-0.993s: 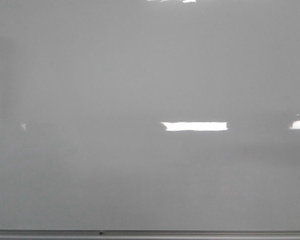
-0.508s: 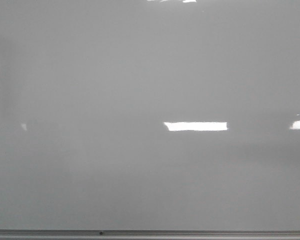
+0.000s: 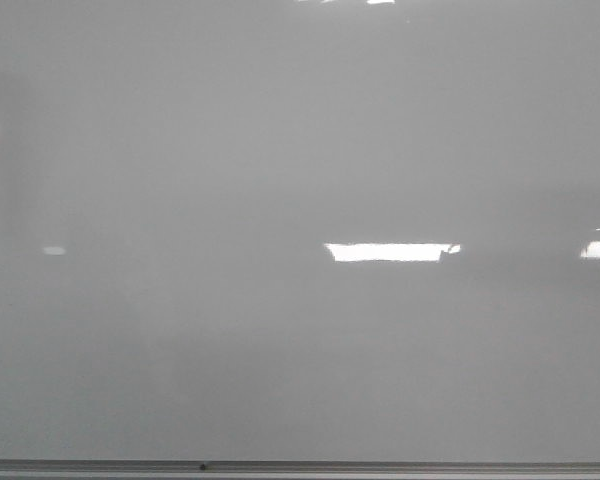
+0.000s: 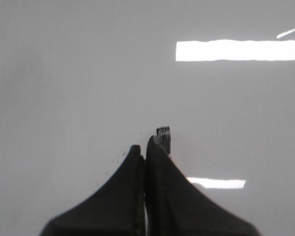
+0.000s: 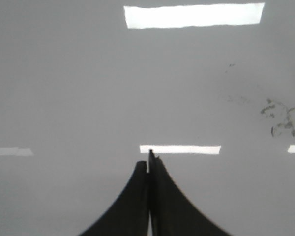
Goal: Write number 8 on whiteboard
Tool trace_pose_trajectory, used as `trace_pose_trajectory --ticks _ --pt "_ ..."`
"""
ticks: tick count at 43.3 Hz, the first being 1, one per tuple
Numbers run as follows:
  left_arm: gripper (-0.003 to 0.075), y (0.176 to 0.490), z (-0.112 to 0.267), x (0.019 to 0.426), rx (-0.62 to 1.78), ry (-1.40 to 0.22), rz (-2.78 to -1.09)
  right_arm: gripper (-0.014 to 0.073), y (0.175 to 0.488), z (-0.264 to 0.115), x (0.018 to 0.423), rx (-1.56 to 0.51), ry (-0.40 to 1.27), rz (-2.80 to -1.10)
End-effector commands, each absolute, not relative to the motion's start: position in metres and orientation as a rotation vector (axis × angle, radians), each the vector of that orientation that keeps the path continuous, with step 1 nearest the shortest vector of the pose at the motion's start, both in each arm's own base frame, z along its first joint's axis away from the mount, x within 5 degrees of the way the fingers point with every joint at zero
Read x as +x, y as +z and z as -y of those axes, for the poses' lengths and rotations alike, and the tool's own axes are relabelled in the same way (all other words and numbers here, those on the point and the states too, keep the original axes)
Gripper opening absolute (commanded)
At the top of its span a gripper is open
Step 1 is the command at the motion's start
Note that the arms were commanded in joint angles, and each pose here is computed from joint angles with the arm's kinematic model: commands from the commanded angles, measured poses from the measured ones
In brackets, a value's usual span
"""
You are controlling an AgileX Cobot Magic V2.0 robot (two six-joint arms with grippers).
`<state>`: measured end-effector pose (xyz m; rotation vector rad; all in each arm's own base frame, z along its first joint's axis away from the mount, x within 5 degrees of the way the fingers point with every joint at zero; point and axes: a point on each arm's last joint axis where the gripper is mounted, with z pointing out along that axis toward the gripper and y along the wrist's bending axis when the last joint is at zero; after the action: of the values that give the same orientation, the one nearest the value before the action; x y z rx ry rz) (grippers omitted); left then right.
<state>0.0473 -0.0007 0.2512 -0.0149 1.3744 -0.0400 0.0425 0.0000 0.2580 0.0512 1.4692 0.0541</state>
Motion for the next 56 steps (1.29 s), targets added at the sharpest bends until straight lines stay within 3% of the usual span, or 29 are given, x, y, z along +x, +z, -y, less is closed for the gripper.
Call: trace_pose_trajectory --ticks 1,11,19,46,51,56 --pt "-0.0020 0.293 0.001 0.039 -0.022 -0.063 -1.291 -0.0108 0.297 0.000 0.033 0.043 0.052 -1.412" --pt "-0.0021 0.349 0.003 0.045 -0.008 -0.072 -1.409 -0.0108 0.342 0.000 0.046 0.046 0.051 -1.550" --pt "-0.0021 0.373 0.004 0.062 0.001 -0.077 -1.566 -0.0108 0.363 0.000 0.067 0.049 0.049 -1.705" --pt "-0.0020 0.343 0.005 0.104 0.000 -0.079 -1.828 -0.0101 0.337 0.000 0.123 0.007 0.009 -2.038" --pt "0.0040 0.338 0.005 0.107 0.019 -0.061 -1.876 0.0022 0.334 0.000 0.127 -0.027 -0.012 -2.069" --pt "0.0282 0.332 0.005 0.114 0.028 -0.049 -1.942 0.0288 0.333 0.000 0.128 -0.027 -0.012 -2.079"
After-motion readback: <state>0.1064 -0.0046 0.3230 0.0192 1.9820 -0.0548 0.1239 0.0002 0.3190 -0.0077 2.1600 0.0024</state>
